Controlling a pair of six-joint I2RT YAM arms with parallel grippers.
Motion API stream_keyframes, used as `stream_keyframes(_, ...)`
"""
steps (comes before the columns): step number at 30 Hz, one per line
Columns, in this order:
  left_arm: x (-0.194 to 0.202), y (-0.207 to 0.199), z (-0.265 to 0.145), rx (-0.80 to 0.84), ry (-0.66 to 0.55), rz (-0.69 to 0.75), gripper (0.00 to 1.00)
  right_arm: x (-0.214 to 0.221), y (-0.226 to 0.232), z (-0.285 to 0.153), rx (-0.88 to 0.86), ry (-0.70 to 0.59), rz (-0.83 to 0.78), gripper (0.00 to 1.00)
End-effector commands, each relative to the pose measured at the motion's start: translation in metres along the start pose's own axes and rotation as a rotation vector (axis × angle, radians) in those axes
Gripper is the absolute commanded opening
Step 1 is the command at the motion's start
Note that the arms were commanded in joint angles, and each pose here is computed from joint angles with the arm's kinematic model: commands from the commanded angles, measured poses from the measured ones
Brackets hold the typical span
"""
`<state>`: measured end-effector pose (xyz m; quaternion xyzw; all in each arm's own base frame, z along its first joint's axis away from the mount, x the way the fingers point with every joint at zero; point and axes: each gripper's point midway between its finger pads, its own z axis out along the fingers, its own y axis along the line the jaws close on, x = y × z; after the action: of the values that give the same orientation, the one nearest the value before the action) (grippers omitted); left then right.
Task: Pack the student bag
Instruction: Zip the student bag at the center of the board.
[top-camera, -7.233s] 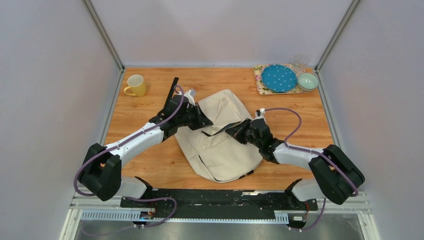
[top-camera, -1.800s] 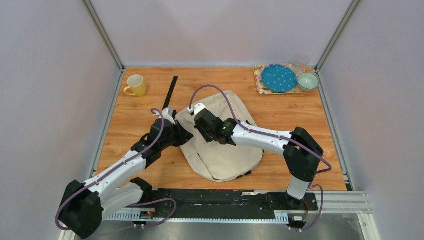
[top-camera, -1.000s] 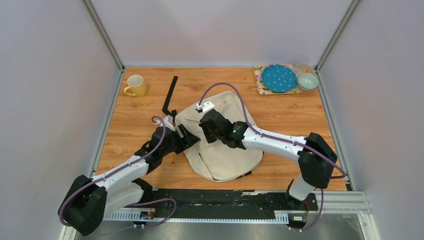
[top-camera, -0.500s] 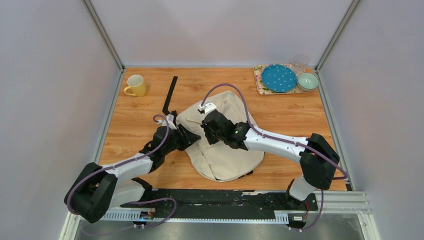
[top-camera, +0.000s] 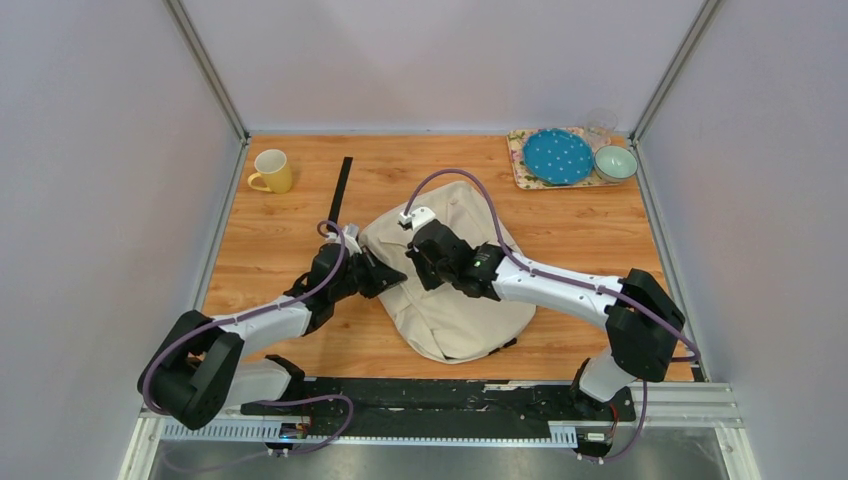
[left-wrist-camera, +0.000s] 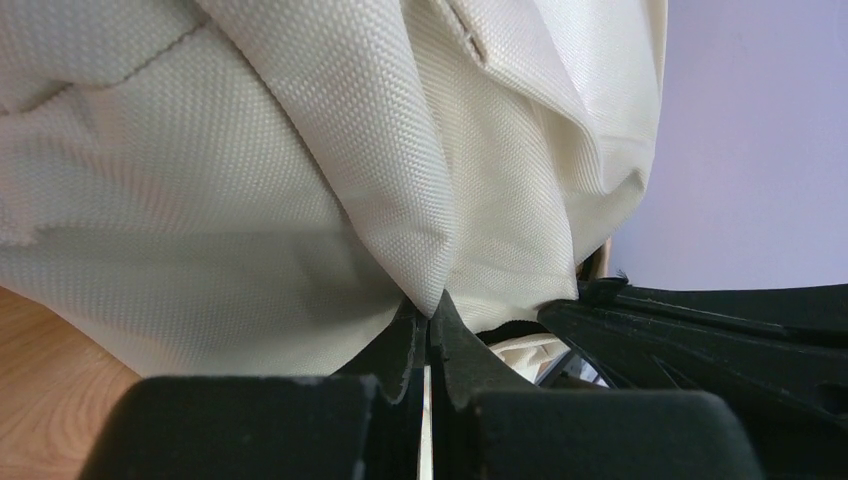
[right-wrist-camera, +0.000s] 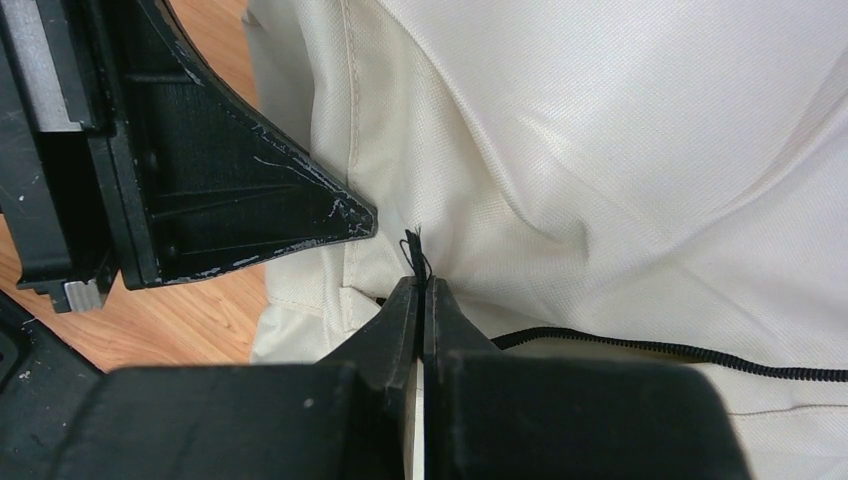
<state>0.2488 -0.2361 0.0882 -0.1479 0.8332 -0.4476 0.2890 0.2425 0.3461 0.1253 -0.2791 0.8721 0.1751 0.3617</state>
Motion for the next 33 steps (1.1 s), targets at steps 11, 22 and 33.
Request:
stream_keyframes(11,-0.012,-0.034,-0.008,0.099,-0.006,0.104,0.00,-0.039,0.008,-0.006,-0.080,-0.106,0.115,0.09)
stream_keyframes(22,-0.006,-0.038,-0.009,0.133,0.022,0.099,0.00,-0.046,0.006,0.008,-0.082,-0.108,0.147,0.00)
stream_keyframes(33,-0.005,-0.038,-0.011,0.134,0.021,0.105,0.00,-0.047,-0.010,0.001,-0.017,-0.131,0.156,0.05)
